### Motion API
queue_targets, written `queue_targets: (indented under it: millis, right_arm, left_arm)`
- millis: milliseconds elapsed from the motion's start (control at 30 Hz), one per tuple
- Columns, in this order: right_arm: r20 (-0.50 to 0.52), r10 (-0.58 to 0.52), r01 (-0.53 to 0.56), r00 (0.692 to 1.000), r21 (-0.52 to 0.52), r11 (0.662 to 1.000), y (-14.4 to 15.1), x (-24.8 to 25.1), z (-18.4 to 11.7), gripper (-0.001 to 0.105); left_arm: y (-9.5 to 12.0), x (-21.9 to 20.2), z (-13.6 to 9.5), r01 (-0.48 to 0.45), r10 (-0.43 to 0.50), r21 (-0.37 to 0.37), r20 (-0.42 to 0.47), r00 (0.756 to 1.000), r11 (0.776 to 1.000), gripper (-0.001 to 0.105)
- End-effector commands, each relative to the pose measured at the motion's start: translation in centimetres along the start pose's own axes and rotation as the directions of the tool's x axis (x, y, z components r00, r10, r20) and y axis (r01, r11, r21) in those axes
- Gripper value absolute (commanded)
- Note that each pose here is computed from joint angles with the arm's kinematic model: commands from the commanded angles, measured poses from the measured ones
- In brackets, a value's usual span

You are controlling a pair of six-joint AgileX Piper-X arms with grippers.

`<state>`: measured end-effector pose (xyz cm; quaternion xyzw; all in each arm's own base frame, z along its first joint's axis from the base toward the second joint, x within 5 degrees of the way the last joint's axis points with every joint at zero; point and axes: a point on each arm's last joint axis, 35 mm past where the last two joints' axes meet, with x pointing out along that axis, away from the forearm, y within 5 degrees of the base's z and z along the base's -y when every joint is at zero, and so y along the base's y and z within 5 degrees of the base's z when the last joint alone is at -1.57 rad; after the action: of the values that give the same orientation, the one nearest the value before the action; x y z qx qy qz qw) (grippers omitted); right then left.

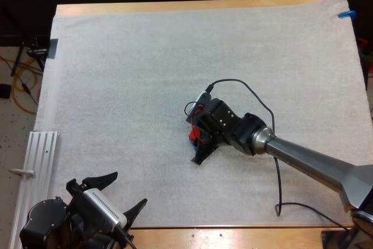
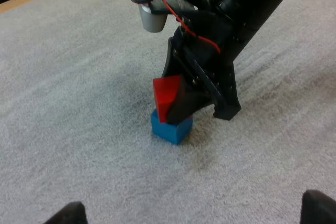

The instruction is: Stack red cube on blue cube

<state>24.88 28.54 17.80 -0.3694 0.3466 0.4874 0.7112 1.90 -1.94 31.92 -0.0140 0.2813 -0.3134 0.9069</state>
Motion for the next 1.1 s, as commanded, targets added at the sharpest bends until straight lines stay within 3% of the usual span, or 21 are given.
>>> queue_targets:
  millis: [0,400,600,733,833,933,1067]
  right_arm:
    - [0.032,-0.008,0.008,0.999,-0.004,1.0,-0.4,-0.4,0.4,0.05]
    - [0.055,-0.021,0.021,0.998,-0.004,1.0,-0.5,-2.2,0.9,0.052]
    - [0.113,-0.053,0.054,0.992,0.0,0.999,-0.5,-6.8,1.6,0.052]
    - [0.137,-0.066,0.057,0.988,0.067,0.996,-0.1,-10.5,1.6,0.052]
    - [0.159,-0.075,0.072,0.984,0.021,0.997,0.2,-12.9,1.5,0.052]
    - [0.213,-0.141,0.12,0.967,0.109,0.987,-1.0,-14.0,1.5,0.052]
    - [0.219,-0.22,0.155,0.95,0.28,0.948,-4.2,-14.6,0.0,0.052]
  left_arm:
    - [0.0,-0.1,0.1,-0.006,0.006,0.01,0.003,1.0,1.0,0.076]
    - [0.0,-0.1,0.1,-0.006,0.006,0.01,0.003,1.0,1.0,0.076]
    - [0.0,-0.1,0.1,-0.006,0.006,0.01,0.003,1.0,1.0,0.076]
    - [-0.2,-0.1,0.2,0.048,-0.048,0.009,0.006,0.999,0.999,0.076]
    - [-0.2,-0.1,0.2,0.055,-0.055,0.007,0.009,0.998,0.998,0.076]
    - [-0.2,-0.1,0.6,0.049,-0.051,0.044,0.047,0.998,0.998,0.076]
    - [0.5,0.4,2.1,-0.083,0.084,-0.018,0.116,0.99,0.996,0.076]
